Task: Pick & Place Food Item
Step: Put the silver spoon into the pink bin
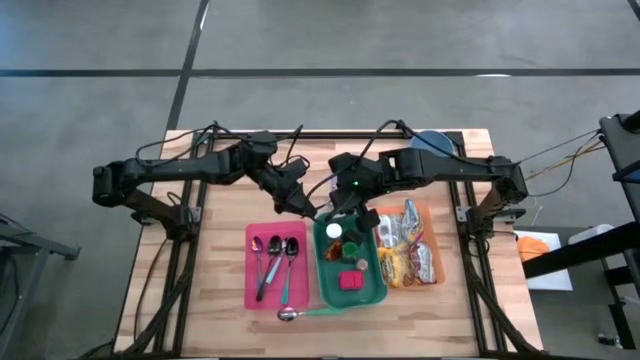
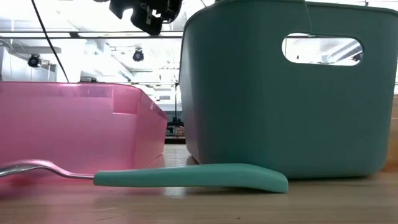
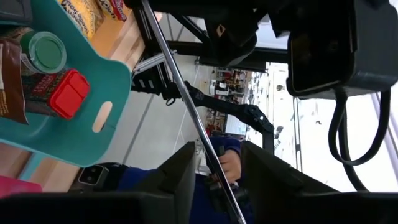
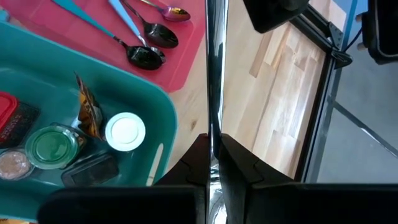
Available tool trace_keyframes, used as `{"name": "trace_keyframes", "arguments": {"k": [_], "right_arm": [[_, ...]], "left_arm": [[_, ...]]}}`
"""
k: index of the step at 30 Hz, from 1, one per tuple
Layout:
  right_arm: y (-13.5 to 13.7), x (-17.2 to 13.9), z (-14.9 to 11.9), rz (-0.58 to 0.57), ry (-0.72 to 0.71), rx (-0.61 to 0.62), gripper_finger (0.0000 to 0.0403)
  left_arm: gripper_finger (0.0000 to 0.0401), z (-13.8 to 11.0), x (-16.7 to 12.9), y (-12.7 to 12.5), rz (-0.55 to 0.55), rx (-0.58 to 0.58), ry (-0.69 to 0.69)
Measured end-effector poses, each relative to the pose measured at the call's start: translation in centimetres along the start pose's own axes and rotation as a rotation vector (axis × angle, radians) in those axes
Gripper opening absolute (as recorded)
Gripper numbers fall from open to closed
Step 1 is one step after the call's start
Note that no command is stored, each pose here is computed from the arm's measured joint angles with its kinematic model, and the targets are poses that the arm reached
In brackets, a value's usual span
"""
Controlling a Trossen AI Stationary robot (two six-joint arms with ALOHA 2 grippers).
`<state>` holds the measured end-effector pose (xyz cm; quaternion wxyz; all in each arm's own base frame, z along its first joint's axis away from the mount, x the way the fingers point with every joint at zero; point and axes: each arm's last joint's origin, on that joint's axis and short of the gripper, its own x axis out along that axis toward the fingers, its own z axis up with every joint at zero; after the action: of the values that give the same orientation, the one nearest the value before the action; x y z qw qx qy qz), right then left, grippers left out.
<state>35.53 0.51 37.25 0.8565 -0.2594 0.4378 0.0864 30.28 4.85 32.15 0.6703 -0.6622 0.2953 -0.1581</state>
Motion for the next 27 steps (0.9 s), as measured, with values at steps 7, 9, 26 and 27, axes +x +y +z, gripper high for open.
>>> {"name": "trace_keyframes", "arguments": {"k": [7,9,26,27], "right_arm": [[-0.12,0.00,0.11,-0.020,-0.007,0.002,0.0013],[-0.12,0.00,0.09,-0.024,-0.002,-0.003,0.0013],[0.05,-0.69,0.39,-0.126,0.038,0.120,0.0021],[-0.02,-0.91,0.46,-0.129,0.032,0.127,0.0030]], "left_arm": [[0.0064,0.15,0.09,0.14,0.008,0.002,-0.024],[0.0042,0.15,0.09,0.24,0.016,-0.003,-0.024],[0.0001,0.16,0.04,0.80,0.064,0.004,-0.060],[0.0001,0.17,0.03,0.79,0.064,0.009,-0.064]]}}
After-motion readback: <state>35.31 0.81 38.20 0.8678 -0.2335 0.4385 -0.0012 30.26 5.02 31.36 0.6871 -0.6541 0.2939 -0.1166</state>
